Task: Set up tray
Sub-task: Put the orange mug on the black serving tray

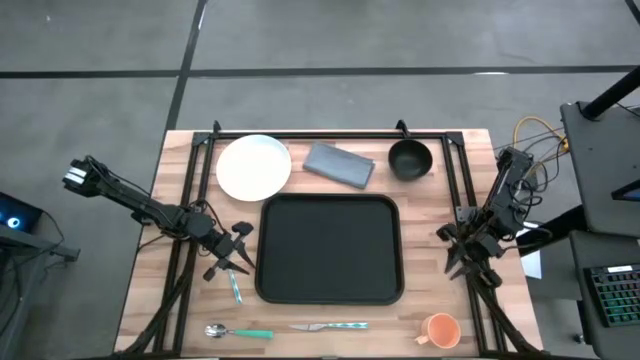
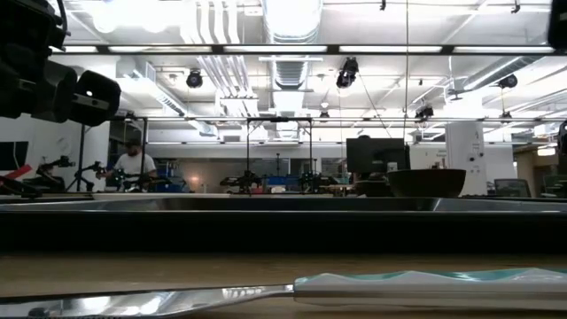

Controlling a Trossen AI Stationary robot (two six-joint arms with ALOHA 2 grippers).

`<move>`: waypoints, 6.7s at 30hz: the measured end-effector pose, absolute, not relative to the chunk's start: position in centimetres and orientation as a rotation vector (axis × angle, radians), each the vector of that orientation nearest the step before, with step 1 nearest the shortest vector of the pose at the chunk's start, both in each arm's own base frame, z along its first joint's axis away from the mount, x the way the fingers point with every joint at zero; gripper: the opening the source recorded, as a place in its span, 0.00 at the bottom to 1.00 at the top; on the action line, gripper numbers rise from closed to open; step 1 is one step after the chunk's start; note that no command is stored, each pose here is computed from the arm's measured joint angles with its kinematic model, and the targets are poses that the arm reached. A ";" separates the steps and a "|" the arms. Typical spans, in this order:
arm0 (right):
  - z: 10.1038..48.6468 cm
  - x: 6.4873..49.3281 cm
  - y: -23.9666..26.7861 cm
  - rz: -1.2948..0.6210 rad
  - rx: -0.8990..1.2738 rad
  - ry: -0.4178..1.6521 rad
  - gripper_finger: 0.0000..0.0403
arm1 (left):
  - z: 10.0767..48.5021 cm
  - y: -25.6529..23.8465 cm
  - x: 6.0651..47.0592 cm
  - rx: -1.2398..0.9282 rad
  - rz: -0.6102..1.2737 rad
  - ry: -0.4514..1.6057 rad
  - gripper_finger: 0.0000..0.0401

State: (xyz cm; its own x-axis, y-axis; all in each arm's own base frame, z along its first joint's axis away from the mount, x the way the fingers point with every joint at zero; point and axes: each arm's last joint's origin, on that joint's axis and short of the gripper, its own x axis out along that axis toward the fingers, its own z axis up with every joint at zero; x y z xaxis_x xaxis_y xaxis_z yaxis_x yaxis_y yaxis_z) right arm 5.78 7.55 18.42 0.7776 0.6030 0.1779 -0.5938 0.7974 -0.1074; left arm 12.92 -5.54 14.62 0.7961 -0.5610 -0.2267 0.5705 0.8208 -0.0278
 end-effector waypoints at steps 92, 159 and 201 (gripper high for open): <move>27.0 10.5 29.1 -0.646 0.797 1.148 0.40 | 16.9 -4.6 13.5 -0.022 -0.241 0.002 0.20; 29.8 16.2 15.7 -0.467 0.572 1.204 0.02 | 24.6 -4.9 15.4 -0.065 -0.125 -0.079 0.20; 33.2 46.7 -6.6 -0.283 0.314 0.860 0.02 | 33.6 -5.1 20.0 0.051 0.631 0.712 0.20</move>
State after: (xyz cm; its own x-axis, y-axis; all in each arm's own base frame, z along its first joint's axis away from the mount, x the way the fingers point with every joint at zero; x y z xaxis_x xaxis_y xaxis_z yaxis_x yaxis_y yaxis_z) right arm 46.74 -6.59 33.19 0.6203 -0.1171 -0.7756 0.3670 0.9172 0.1551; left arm 20.05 -5.12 33.62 0.5807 0.5566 -0.5941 -0.5232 0.8143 0.2515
